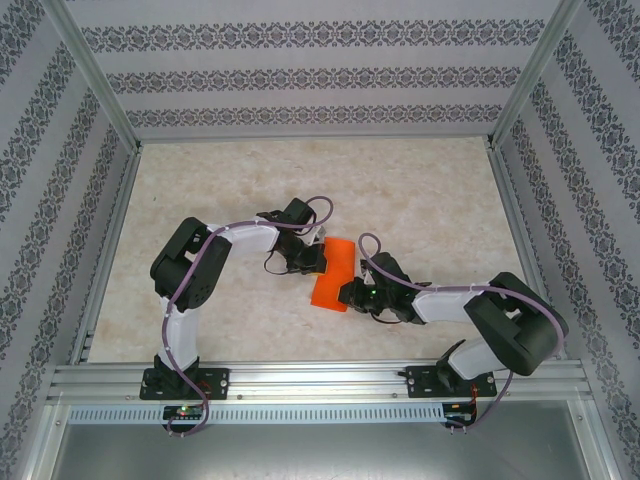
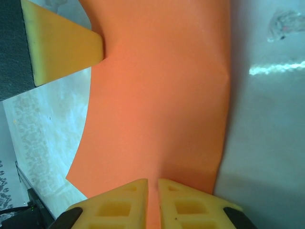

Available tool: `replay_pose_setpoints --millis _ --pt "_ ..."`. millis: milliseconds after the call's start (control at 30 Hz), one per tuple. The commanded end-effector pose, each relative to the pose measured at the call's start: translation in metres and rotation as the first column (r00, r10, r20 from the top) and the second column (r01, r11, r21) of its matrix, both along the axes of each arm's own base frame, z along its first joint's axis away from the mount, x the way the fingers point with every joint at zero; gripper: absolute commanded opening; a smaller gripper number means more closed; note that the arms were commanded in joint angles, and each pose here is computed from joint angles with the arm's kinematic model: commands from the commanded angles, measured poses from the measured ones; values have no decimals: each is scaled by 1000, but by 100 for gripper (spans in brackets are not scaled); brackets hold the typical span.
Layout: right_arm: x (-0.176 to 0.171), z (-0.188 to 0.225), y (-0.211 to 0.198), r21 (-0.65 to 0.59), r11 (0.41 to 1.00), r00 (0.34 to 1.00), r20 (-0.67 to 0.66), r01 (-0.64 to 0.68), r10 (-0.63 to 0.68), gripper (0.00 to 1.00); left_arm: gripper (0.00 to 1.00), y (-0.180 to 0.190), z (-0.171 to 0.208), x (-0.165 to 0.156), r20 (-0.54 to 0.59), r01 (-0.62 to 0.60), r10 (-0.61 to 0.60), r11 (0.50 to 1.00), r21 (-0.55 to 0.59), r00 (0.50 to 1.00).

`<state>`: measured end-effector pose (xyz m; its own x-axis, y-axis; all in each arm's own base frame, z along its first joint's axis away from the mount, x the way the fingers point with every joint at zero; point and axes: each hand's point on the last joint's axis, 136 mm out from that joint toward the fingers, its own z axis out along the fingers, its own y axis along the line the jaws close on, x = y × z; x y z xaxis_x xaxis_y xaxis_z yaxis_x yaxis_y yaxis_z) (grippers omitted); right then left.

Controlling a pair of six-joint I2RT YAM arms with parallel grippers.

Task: Fold a paper plane with a square sheet of paper (pick it up from the middle)
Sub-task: Fold the square sheet of paper in half at the center of the table.

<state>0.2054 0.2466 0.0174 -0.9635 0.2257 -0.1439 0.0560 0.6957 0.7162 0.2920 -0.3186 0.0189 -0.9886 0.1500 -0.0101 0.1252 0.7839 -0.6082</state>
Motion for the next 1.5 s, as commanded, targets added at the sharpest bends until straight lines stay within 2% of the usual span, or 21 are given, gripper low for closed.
replay_pose_setpoints --millis 0,167,467,600,733,867,1067,1233,1467 --pt "-4 12 3 15 1000 1000 28 -7 7 15 0 13 -26 -13 -48 20 -15 995 102 999" --pt "-8 23 10 40 999 998 60 -27 25 15 0 12 -26 -14 -50 22 -17 995 102 999" --pt "-31 -22 -2 -34 999 998 -50 -37 35 15 0 12 -25 -13 -48 21 -16 994 103 999" --pt "-34 -19 -5 -33 999 999 -45 -24 23 15 0 12 -24 -13 -47 22 -17 995 102 999" --pt "-17 11 -1 -10 1000 999 33 -12 13 16 0 12 -24 -13 -48 23 -18 995 100 999" --pt "23 52 -5 11 999 988 147 52 -53 17 0 13 -25 -14 -50 25 -19 994 105 999" --pt "65 76 -17 77 990 966 222 119 -133 17 0 13 -27 -14 -53 27 -21 994 106 998" --pt "71 69 -5 98 992 975 200 75 -93 17 0 12 -27 -13 -51 30 -25 994 107 998" --pt "70 33 -10 22 997 986 145 76 -78 17 0 13 -28 -15 -54 35 -29 993 111 998"
